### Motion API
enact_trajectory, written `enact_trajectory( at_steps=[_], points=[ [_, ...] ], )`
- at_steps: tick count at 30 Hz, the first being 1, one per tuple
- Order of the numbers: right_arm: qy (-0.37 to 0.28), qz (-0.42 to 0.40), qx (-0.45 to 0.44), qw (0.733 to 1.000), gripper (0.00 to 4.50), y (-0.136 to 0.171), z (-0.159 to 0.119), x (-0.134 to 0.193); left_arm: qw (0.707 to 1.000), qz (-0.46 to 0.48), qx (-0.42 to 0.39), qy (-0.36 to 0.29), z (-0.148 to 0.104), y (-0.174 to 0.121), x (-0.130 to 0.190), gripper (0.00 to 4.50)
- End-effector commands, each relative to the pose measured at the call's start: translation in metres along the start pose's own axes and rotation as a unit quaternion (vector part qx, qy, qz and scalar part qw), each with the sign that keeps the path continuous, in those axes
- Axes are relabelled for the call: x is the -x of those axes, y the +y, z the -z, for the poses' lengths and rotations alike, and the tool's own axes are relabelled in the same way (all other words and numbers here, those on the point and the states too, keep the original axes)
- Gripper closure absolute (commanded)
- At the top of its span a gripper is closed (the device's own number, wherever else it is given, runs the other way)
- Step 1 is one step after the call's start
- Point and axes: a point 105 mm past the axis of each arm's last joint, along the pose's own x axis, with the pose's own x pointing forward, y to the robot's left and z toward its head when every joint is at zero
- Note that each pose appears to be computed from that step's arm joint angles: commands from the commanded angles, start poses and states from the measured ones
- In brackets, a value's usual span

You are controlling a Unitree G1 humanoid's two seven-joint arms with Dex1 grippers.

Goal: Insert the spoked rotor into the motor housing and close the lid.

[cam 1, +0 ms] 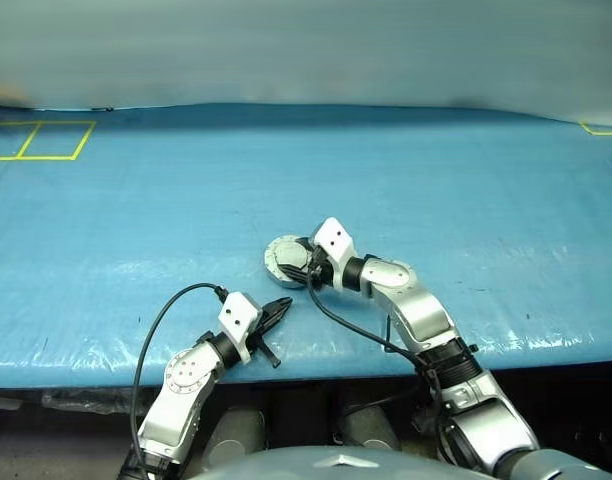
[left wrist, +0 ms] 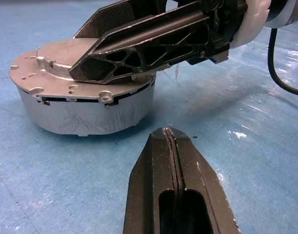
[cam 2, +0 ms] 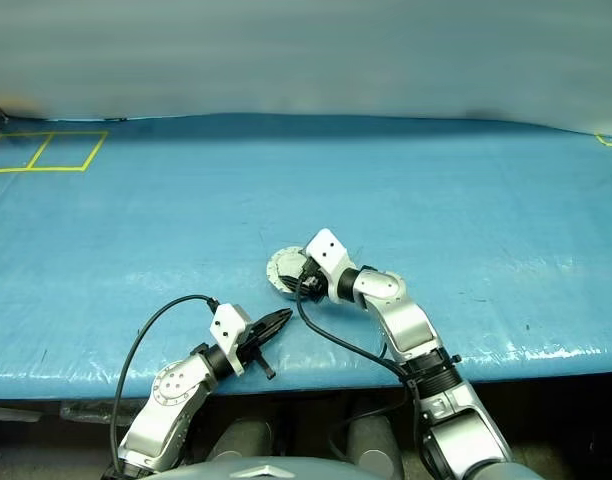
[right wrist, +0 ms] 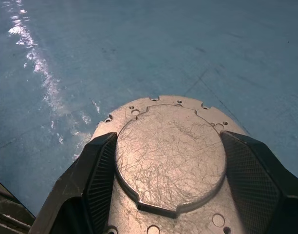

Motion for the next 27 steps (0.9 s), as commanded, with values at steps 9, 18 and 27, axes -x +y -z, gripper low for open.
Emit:
enact_trajectory(
  at_steps=[9, 18, 27],
  points=[
    [0.021, -0.019, 0.018, 0.999, 1.49, -0.004, 0.004, 0.000, 1.000, 0.000, -0.008, -0.019, -0.008, -0.001, -0.002, 4.50],
    [0.046, -0.056, 0.064, 0.995, 1.49, 0.004, 0.024, 0.002, 1.000, -0.001, -0.005, -0.017, -0.007, -0.002, -0.001, 4.50],
    [0.094, 0.008, -0.002, 0.996, 1.49, -0.014, 0.045, 0.001, 1.000, 0.001, -0.009, -0.017, -0.008, -0.001, -0.001, 4.50]
  ],
)
